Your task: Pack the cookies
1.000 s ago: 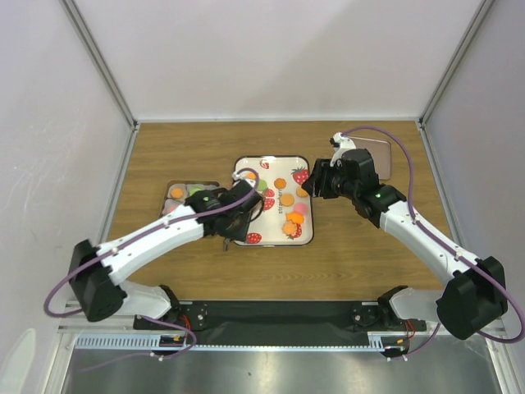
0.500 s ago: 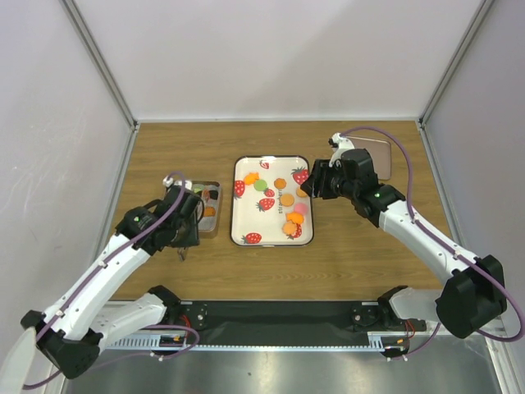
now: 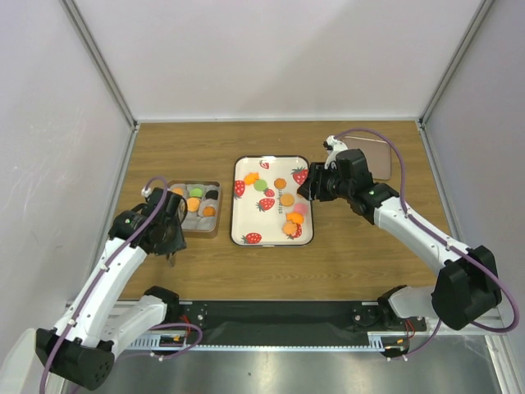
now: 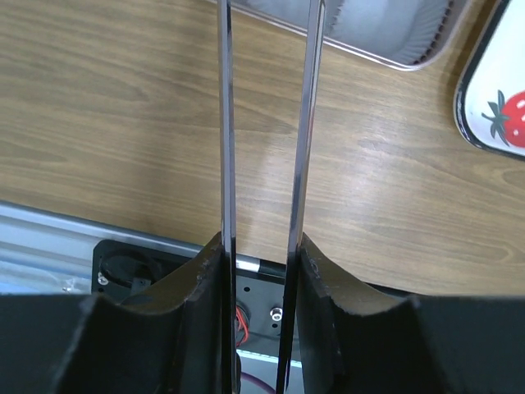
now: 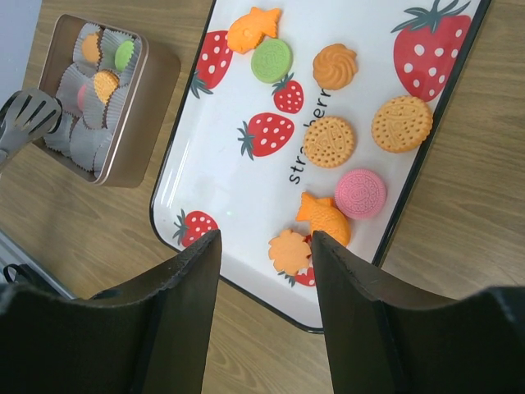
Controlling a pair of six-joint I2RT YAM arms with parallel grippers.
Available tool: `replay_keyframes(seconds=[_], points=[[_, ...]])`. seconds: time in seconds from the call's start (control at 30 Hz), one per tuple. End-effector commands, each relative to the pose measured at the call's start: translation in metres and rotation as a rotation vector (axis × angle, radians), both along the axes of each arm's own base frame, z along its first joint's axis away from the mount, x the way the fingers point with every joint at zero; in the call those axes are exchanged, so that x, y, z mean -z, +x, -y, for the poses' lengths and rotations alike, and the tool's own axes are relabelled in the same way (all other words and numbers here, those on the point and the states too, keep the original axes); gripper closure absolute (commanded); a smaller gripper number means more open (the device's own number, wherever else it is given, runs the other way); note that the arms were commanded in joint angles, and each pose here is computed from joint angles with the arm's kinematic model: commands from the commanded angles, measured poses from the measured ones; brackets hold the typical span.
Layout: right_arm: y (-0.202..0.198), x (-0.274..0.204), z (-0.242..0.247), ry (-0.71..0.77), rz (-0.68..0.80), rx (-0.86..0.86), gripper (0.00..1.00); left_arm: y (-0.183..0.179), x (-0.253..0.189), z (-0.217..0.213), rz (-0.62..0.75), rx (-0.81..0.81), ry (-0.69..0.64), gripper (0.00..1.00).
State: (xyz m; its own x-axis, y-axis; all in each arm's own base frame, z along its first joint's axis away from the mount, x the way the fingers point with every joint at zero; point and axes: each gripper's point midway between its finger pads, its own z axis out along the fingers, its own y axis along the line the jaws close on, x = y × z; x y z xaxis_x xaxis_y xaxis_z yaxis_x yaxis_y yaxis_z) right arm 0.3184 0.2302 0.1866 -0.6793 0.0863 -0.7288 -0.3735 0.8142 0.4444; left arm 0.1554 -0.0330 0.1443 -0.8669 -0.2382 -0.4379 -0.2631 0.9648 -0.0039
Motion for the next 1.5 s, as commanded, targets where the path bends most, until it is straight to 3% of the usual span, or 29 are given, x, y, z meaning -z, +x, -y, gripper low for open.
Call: replay_keyframes(seconds=[0.0, 0.67, 1.47], points=[[0.007, -0.020, -0.005, 0.018, 0.050, -0.004, 0.46, 0.000, 0.003, -0.006, 0.001, -0.047, -0.020, 0.67], [0.009, -0.012, -0.007, 0.012, 0.030, -0.011, 0.46, -0.011, 0.010, -0.022, -0.006, -0.167, -0.024, 0.67], [0.007, -0.009, -0.012, 0.015, 0.019, -0.025, 0.46, -0.008, 0.009, -0.024, 0.013, -0.177, -0.025, 0.57]])
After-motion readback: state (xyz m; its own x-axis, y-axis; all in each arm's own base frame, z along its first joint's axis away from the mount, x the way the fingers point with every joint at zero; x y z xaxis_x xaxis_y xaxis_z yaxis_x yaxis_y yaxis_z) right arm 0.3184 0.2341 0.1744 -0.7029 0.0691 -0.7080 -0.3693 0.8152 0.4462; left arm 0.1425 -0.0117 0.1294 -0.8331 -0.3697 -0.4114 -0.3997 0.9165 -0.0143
